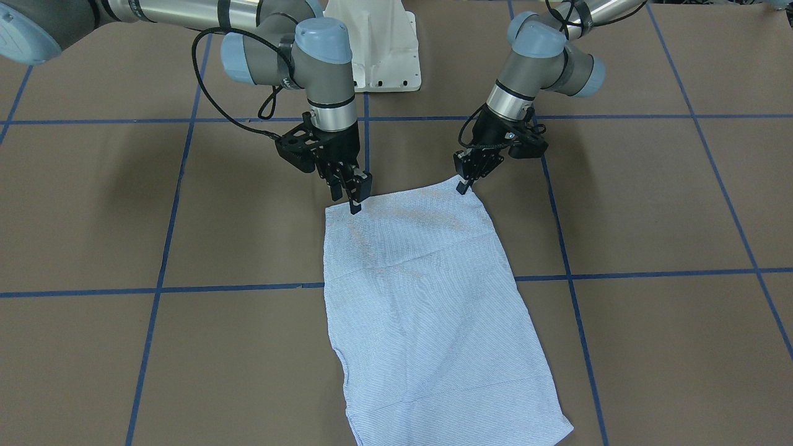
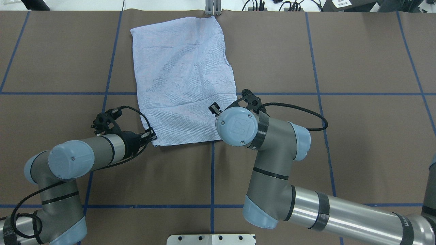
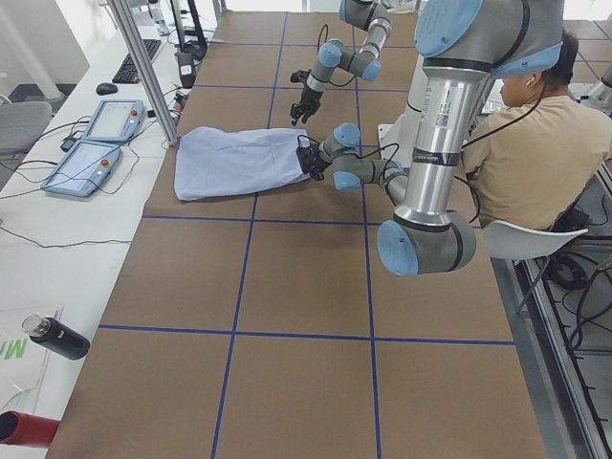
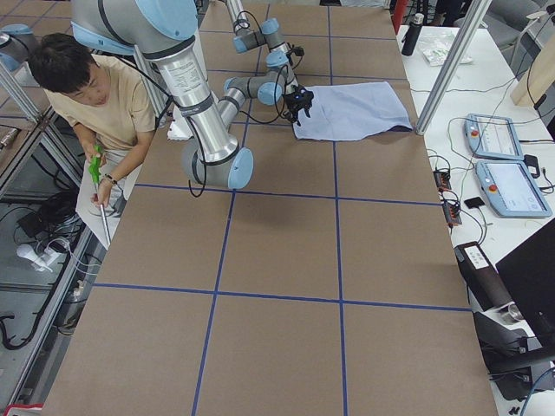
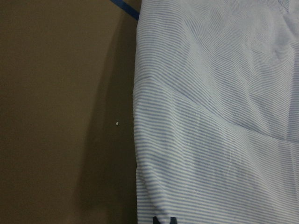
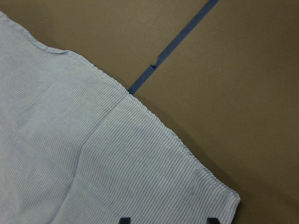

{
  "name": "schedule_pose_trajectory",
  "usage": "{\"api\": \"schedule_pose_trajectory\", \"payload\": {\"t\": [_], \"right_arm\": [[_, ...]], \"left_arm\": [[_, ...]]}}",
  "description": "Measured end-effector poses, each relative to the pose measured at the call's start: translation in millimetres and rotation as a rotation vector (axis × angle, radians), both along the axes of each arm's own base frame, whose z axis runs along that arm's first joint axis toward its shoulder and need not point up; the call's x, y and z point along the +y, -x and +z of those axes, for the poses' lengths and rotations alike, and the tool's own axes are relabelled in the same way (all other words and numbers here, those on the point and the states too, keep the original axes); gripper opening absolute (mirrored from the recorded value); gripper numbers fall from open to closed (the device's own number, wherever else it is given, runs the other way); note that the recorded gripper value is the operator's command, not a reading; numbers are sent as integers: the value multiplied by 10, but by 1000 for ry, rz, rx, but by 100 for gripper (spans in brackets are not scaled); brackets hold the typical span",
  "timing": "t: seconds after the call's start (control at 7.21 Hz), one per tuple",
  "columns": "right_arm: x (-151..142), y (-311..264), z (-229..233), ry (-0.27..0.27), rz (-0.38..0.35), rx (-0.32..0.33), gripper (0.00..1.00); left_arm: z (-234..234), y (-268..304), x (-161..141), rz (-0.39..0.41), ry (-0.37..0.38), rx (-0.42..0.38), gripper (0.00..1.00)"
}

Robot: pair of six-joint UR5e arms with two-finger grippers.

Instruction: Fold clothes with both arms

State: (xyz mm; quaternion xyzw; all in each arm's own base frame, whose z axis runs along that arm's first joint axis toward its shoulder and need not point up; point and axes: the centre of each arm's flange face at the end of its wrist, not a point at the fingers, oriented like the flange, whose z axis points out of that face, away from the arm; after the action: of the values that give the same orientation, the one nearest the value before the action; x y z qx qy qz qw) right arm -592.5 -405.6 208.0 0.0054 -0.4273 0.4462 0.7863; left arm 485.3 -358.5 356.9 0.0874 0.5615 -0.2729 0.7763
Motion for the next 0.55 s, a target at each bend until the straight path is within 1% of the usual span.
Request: {"api": "schedule_pose_trajectory", "payload": {"t": [0.14, 0.55], "right_arm": [[-21, 113, 3, 4, 4, 7, 60], [48, 290, 76, -1, 1, 33, 60]], "left_arm": [[-3, 2, 0, -1, -1, 0, 0], [-3, 4, -1, -3, -1, 0, 0]]}}
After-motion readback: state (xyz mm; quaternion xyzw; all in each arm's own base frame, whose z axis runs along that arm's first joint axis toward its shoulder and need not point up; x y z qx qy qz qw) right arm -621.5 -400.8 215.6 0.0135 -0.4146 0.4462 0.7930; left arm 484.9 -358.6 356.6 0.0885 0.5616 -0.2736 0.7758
